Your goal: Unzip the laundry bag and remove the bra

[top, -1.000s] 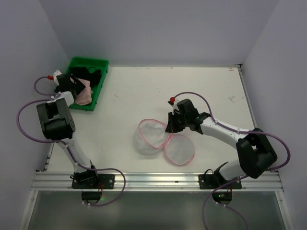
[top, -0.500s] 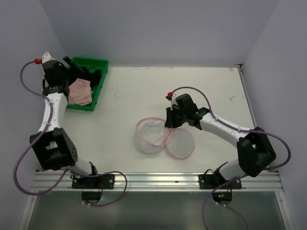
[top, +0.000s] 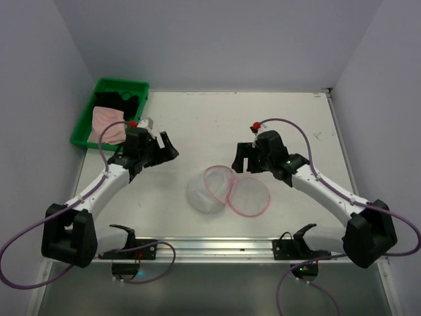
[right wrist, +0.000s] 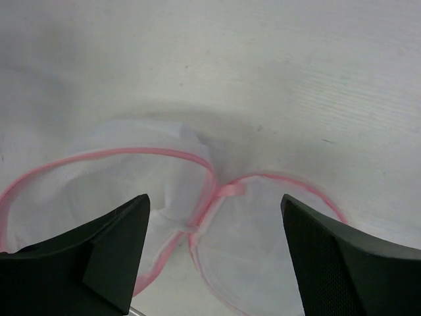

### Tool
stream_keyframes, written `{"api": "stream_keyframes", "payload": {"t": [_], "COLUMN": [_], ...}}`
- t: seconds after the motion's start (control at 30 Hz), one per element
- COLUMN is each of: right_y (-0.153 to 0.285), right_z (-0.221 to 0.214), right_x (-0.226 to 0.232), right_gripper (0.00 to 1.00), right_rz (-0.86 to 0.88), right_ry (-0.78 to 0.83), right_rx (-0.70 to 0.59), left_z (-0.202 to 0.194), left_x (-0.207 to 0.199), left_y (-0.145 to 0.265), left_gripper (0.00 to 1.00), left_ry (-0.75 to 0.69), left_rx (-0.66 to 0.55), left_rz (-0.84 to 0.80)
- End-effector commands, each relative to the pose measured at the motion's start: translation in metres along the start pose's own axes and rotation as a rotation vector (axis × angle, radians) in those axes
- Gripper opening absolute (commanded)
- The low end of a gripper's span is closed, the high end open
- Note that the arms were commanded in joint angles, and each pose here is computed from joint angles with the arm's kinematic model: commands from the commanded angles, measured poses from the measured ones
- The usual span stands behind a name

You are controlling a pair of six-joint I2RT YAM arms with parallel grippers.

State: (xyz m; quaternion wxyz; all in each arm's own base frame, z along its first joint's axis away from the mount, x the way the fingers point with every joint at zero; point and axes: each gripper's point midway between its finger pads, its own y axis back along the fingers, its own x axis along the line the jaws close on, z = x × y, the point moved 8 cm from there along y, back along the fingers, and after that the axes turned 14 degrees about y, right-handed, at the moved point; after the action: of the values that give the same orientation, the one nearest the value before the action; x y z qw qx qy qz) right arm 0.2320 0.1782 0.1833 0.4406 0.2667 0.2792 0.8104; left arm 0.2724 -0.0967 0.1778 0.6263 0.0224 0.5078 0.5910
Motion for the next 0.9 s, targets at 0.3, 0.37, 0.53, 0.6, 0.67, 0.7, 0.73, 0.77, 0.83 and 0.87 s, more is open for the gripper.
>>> {"api": "stream_keyframes", "payload": {"t": [0.3,0.37,0.53,0.6,0.67,0.7,0.73,0.77,0.83,0.87], "right_y": [0.022,0.019,0.006,-0.001,-0.008,-0.010,-0.011,-0.011,-0.010,-0.008], "right_z": [-0.104,-0.109,-0.118,-0.118,-0.119,-0.119,-0.119,-0.119,-0.116,-0.112], "right_x": [-0.056,-0.055,-0.049,-0.045,-0.045,-0.044,-0.044,-0.044,-0.047,-0.049], "right_gripper": [0.95,0.95,0.92,0.88,0.77,0.71,0.60,0.54,0.36,0.30], "right_rz": [-0.281,-0.278,-0.191,-0.121,-0.096,-0.088,-0.084,-0.081,-0.109,-0.134], "right_ry": [-0.548,-0.569,-0.585,-0.567,-0.558,-0.557,-0.556,-0.557,-0.547,-0.530], "right_rx": [0.105,0.137,0.218,0.258,0.292,0.296,0.297,0.299,0.283,0.274], "left_z": [-0.113,-0.122,-0.138,-0.138,-0.139,-0.138,-0.137,-0.137,-0.134,-0.133], "left_x": [-0.009,-0.002,0.007,0.013,0.017,0.019,0.019,0.020,0.020,0.019], "left_y": [-0.013,-0.019,-0.031,-0.034,-0.034,-0.034,-0.033,-0.032,-0.030,-0.029], "left_gripper": [0.86,0.81,0.57,0.41,0.31,0.24,0.21,0.18,0.09,0.06], "left_ry": [-0.055,-0.056,-0.032,-0.030,-0.030,-0.030,-0.032,-0.036,-0.036,-0.036], "left_rx": [0.193,0.186,0.210,0.182,0.174,0.162,0.155,0.152,0.131,0.126], "left_rz": [-0.061,-0.018,0.006,0.043,0.060,0.069,0.073,0.080,0.081,0.077]}}
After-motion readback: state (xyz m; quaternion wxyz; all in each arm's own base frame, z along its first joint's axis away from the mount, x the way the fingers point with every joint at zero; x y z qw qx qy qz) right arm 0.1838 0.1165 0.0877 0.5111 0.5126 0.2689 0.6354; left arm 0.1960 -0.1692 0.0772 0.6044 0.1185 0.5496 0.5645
